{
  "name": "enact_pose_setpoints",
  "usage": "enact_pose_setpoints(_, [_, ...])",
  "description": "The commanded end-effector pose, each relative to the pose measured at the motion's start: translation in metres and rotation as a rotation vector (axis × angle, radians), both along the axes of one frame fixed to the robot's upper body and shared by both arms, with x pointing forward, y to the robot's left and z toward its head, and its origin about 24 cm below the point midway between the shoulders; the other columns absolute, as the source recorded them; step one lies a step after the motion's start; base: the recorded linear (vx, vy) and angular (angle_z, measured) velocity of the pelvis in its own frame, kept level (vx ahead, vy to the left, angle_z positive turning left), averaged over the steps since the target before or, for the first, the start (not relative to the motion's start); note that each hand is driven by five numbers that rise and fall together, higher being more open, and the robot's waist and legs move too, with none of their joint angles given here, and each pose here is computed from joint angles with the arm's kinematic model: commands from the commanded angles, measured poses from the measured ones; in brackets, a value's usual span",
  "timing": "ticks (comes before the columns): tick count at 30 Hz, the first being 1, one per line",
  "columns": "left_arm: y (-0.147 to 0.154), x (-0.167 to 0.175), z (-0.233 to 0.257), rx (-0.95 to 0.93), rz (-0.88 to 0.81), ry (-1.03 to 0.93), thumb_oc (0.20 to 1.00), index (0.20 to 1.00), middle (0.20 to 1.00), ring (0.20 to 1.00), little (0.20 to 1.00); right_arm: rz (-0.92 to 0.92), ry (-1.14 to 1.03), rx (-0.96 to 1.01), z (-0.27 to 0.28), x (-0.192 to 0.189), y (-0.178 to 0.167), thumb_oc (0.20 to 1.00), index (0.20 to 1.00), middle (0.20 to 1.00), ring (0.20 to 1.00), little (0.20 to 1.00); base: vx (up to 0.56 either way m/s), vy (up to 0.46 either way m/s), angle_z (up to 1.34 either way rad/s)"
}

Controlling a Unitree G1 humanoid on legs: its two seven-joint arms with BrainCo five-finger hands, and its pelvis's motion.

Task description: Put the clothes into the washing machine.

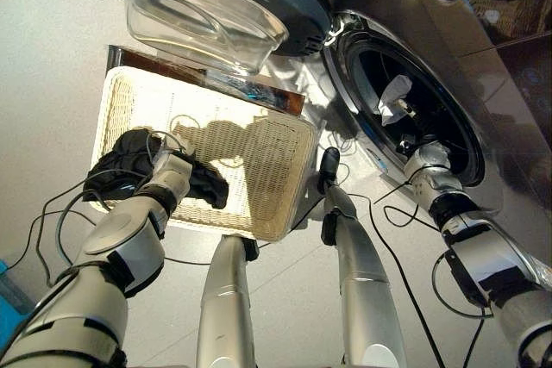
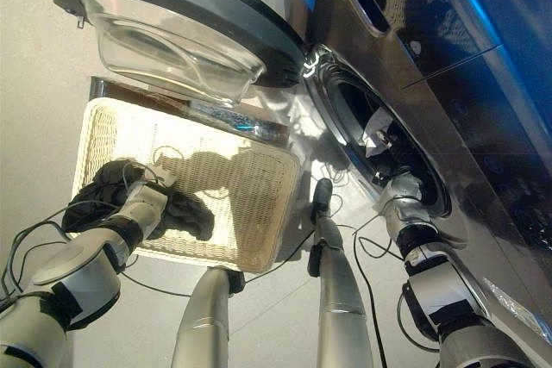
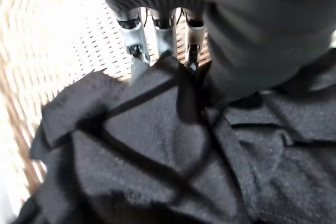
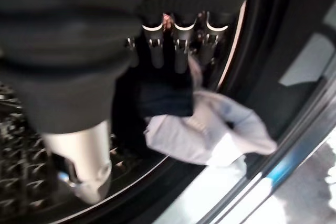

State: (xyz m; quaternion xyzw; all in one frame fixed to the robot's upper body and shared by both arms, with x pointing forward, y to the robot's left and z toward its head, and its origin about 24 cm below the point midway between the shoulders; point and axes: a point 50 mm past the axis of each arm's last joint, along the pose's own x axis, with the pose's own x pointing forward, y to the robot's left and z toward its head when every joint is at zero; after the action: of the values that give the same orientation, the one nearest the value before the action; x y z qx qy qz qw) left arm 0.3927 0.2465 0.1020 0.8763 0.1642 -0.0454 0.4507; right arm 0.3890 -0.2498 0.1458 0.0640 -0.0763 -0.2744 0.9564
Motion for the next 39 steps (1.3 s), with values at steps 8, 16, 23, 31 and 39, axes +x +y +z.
enact_pose_setpoints(8, [0.013,-0.009,0.000,-1.031,0.121,-0.493,0.200,0.200,0.200,0.200,0.200,-0.086,-0.003,0.054,-0.013,-0.011,-0.017,1.000,1.000,1.000,1.000,1.000,0.01,-0.004,0.05])
enact_pose_setpoints(16, [-0.014,-0.006,0.013,-1.525,0.059,-0.602,0.200,0.200,0.200,0.200,0.200,-0.074,0.015,0.057,-0.023,-0.014,-0.006,1.000,1.000,1.000,1.000,1.000,0.00,0.001,0.00])
enact_pose_setpoints(23, [-0.058,-0.013,0.014,-1.993,-0.048,-0.502,0.200,0.200,0.200,0.200,0.200,0.239,-0.034,-0.136,-0.021,-0.013,0.039,1.000,1.000,1.000,1.000,1.000,0.00,0.000,0.00])
enact_pose_setpoints(31, [-0.081,-0.033,0.002,-2.366,-0.127,-0.329,0.200,0.200,0.200,0.200,0.200,0.623,0.009,-0.587,-0.041,-0.034,0.074,1.000,1.000,1.000,1.000,1.000,0.00,-0.004,0.00])
enact_pose_setpoints(39, [-0.095,-0.037,0.002,-2.535,-0.137,-0.148,0.200,0.200,0.200,0.200,0.200,0.816,0.129,-0.818,-0.051,-0.034,0.085,1.000,1.000,1.000,1.000,1.000,0.00,-0.008,0.00])
